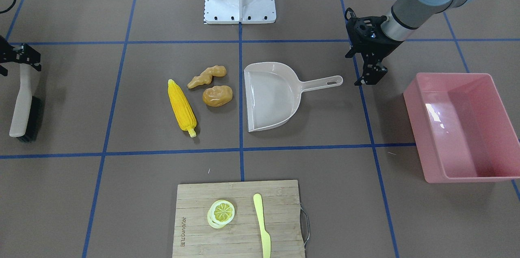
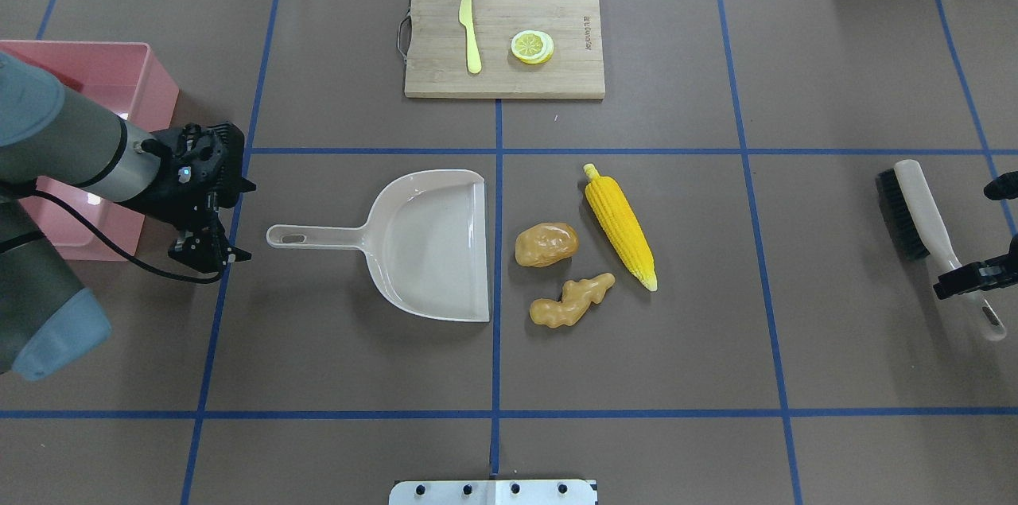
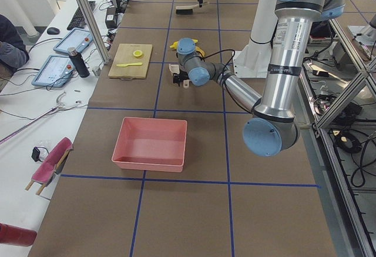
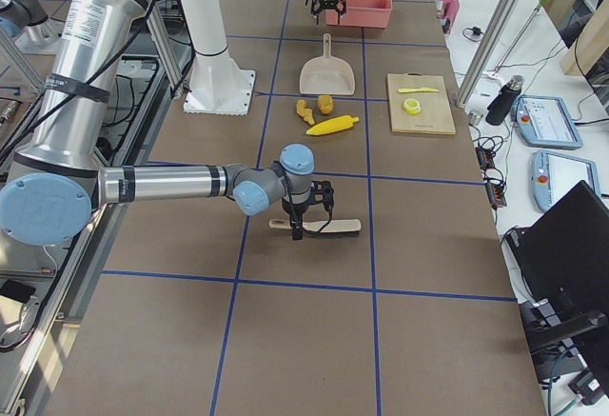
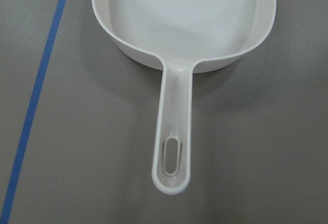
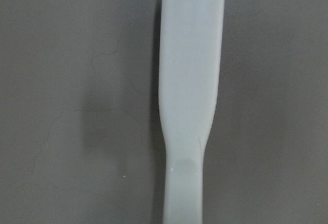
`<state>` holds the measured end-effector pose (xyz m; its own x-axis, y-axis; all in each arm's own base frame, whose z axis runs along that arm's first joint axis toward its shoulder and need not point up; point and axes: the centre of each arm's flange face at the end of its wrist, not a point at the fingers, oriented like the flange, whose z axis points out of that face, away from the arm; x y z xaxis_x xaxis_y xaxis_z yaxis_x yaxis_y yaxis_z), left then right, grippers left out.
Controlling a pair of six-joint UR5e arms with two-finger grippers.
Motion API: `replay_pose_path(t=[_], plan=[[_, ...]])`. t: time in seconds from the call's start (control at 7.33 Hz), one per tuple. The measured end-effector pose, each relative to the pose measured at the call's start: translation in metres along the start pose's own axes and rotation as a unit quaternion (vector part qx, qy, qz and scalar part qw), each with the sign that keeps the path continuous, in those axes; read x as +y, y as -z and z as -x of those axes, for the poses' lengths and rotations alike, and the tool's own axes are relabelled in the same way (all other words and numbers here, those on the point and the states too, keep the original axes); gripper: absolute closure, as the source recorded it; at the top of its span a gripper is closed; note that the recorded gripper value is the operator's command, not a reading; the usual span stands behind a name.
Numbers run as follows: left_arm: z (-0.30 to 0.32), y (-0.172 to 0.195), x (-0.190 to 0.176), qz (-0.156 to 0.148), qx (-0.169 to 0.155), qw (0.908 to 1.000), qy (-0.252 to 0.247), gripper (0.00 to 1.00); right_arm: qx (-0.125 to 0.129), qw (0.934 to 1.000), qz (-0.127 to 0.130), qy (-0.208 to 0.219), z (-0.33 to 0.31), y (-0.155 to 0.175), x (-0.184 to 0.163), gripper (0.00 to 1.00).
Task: Sweep and dump trash into bin
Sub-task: 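Grasp the white dustpan handle with the left gripper while the right grasps the brush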
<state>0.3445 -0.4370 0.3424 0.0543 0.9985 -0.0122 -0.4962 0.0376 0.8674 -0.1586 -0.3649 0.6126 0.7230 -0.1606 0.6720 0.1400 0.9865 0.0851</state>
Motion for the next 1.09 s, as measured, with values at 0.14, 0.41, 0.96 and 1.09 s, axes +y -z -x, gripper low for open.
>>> replay_pose_path(t=[0.14,0.41,0.96,1.09], plan=[[0.001,-0.008,-0.015,-0.005,0.001,0.9998,-0.018,0.01,0.0,1.0,0.002,-0.002,-0.001,-0.002,0.0,0.35],[-0.001,-0.018,-0.021,-0.007,0.003,0.9996,-0.028,0.01,-0.002,1.0,0.008,-0.004,-0.003,-0.005,0.002,0.61],[0.001,-0.025,-0.02,-0.007,0.004,0.9996,-0.026,0.01,-0.003,0.9999,0.011,-0.004,-0.005,-0.008,0.002,1.0],[0.002,-0.027,-0.02,-0.006,0.004,0.9997,-0.024,0.01,-0.004,0.9999,0.011,-0.002,-0.003,-0.007,0.001,1.0]])
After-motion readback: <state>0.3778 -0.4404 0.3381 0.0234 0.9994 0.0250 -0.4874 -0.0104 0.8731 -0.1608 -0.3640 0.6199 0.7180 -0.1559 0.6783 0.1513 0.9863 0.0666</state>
